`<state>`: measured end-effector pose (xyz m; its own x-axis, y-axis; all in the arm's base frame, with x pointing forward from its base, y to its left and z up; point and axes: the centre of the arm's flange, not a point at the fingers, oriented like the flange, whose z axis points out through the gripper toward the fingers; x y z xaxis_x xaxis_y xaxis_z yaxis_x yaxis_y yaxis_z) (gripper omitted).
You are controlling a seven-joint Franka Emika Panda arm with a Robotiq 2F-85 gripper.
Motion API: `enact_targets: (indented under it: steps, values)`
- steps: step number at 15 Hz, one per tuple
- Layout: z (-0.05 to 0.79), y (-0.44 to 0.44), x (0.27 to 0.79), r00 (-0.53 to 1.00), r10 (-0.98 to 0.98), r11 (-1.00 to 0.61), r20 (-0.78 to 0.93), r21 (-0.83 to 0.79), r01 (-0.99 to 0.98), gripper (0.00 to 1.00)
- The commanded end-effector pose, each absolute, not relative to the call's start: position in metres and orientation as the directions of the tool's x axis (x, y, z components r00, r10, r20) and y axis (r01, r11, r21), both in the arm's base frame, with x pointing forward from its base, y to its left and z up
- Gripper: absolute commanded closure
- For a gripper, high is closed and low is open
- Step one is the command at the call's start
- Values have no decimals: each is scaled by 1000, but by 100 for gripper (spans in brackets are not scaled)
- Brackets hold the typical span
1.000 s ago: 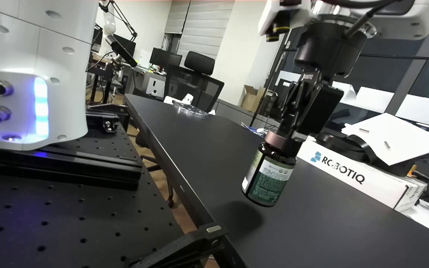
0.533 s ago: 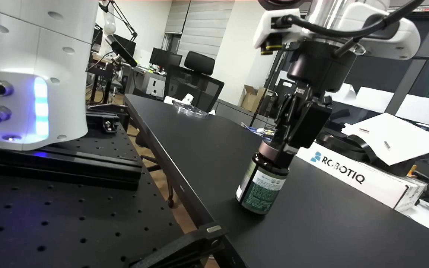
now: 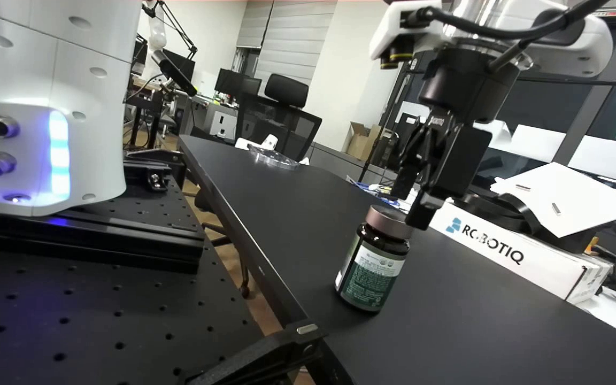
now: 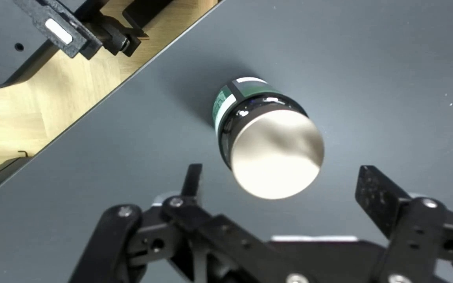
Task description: Move the bottle backward and to the left
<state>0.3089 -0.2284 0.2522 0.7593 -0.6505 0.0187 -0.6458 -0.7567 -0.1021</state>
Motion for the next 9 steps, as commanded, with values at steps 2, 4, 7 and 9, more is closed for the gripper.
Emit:
enact_targets:
  steps: [2,4,7,9]
  values:
    - [298,-232,285,761,-649,-757,25,-123,-642,0]
    - [301,-239,277,760,-650,-755,-8,-106,-647,0]
    - [290,-246,283,772,-635,-766,-27,-98,-635,0]
    - [290,-248,279,771,-636,-766,-36,-94,-636,0]
